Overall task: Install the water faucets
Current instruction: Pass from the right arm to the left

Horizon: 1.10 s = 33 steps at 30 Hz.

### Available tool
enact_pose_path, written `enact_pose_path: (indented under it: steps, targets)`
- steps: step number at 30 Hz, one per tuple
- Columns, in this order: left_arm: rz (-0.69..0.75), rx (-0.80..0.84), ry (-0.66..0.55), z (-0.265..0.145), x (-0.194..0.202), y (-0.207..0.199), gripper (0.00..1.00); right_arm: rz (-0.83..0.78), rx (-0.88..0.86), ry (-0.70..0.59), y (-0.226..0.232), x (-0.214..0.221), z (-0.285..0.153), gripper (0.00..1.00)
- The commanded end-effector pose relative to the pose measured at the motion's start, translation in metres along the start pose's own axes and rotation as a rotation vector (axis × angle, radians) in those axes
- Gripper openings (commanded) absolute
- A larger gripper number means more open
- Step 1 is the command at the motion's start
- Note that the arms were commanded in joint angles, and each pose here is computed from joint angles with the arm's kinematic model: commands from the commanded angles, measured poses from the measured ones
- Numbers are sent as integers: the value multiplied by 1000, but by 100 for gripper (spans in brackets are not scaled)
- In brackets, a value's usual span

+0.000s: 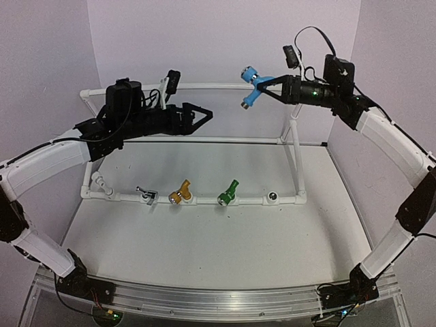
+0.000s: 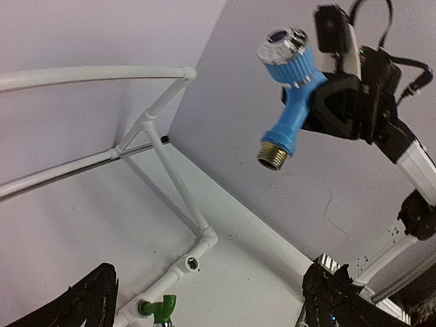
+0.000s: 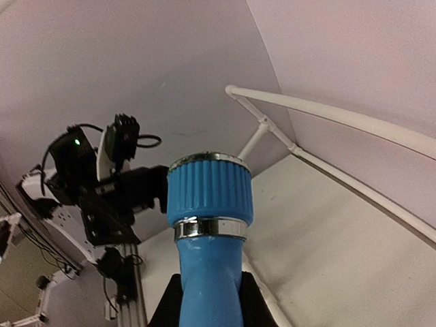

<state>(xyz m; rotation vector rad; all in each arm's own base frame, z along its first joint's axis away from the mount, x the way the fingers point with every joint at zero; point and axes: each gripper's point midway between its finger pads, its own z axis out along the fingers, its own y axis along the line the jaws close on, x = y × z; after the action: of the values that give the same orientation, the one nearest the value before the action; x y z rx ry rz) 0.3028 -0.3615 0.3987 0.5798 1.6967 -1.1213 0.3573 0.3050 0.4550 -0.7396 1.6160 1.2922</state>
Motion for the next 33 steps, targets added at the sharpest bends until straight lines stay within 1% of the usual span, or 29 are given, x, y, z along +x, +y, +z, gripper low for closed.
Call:
enact_pose_path:
  steps: [1,4,8,10,12,14,16,19,20,21,24,30,33]
  targets:
    - [238,273,-82,11,-31,-70,93,106,-211,-82,62,-31,9,0]
    - [289,321,-92,16,-34,-88,91,85,-248,-61,80,-21,15,0]
    - [333,318,-126,18,-41,-97,86,89,-278,-35,93,-9,19,0]
    - [351,323,-134,18,-43,-101,82,85,-291,-24,99,-3,21,0]
    - [362,324,-134,19,-45,-104,76,80,-295,-18,102,1,22,0]
    - [362,320,-131,18,-45,-104,67,75,-292,-17,101,2,21,0]
    - [363,311,-121,17,-43,-103,55,63,-292,-18,103,1,20,0]
    - [370,300,-96,13,-39,-101,34,45,-288,-18,105,-1,19,0]
    - [366,293,-69,13,-33,-98,29,37,-287,-17,106,-2,18,0]
    - [364,291,-59,12,-30,-97,26,31,-284,-16,106,-2,18,0]
    - [361,286,-44,8,-23,-95,27,25,-286,-11,108,-3,17,0]
    - [354,279,-28,11,-19,-92,38,37,-279,-8,108,-3,18,0]
    - [353,269,-26,14,-18,-90,40,40,-282,-5,109,-3,21,0]
